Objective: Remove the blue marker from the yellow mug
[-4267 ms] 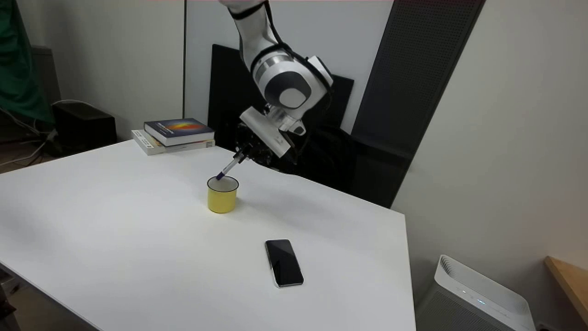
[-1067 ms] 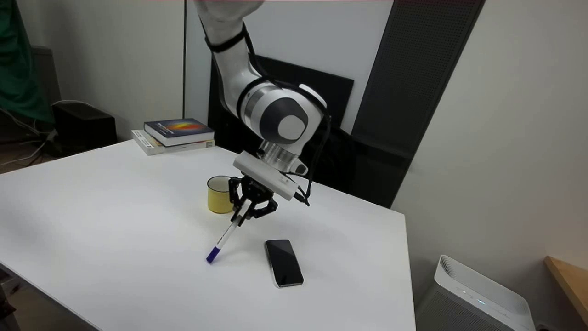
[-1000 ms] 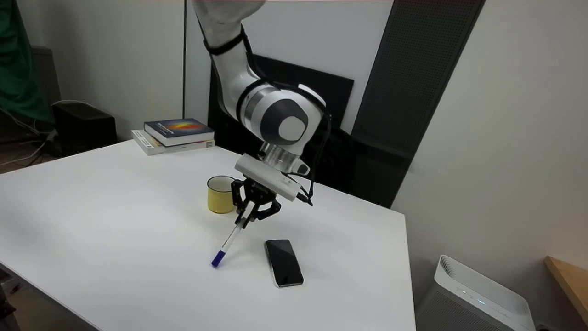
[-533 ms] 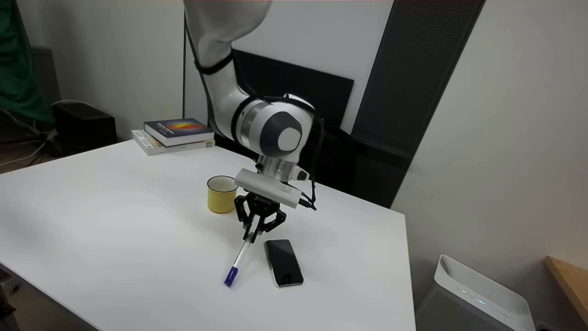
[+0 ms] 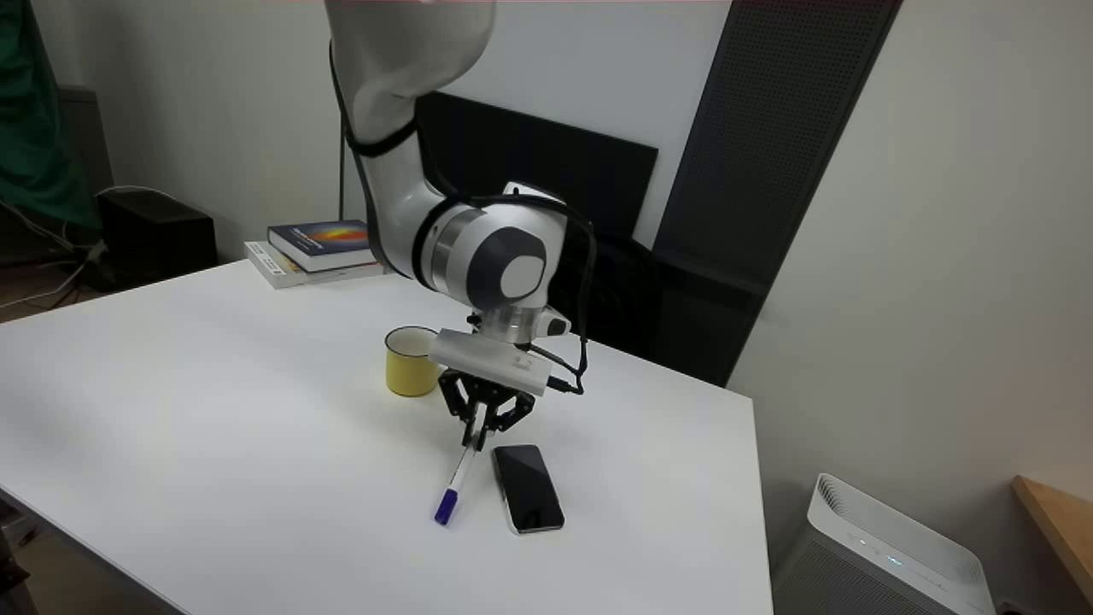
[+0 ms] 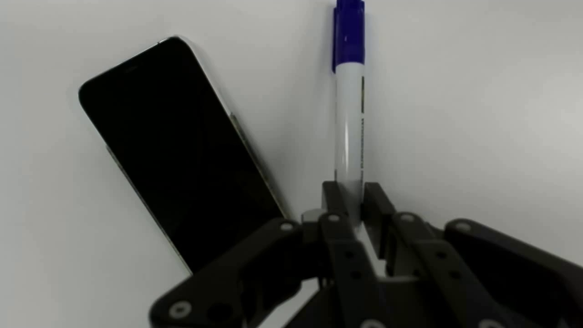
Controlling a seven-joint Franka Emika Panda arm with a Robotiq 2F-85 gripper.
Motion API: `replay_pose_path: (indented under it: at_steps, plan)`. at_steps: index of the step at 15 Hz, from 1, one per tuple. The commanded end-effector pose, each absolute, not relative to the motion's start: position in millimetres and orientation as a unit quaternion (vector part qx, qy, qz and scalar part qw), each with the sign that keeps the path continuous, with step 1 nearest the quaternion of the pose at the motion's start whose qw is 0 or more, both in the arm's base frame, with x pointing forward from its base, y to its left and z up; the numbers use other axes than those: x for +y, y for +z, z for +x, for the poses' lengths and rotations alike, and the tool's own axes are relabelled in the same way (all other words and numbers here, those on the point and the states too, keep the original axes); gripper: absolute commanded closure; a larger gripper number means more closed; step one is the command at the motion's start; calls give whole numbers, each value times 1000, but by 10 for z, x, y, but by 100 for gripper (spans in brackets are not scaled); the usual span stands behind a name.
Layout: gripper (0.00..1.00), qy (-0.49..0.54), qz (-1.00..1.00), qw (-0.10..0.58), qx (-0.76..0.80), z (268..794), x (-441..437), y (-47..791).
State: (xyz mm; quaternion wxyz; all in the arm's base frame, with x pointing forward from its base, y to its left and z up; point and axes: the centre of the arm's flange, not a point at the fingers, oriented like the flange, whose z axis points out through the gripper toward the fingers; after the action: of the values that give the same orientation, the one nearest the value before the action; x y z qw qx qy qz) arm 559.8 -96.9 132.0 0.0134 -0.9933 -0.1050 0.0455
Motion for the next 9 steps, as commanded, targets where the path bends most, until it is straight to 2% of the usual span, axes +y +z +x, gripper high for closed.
replay_pose_path:
  at_steps: [1, 2, 4, 9]
  plan:
    - [96, 31, -995, -3, -90, 5527, -941, 1284]
    - [58, 30, -996, -3, -90, 5520, -940, 1274]
    - [50, 31, -996, -4, -88, 5505, -939, 1256]
    - [17, 36, -995, -4, -90, 5511, -948, 1284]
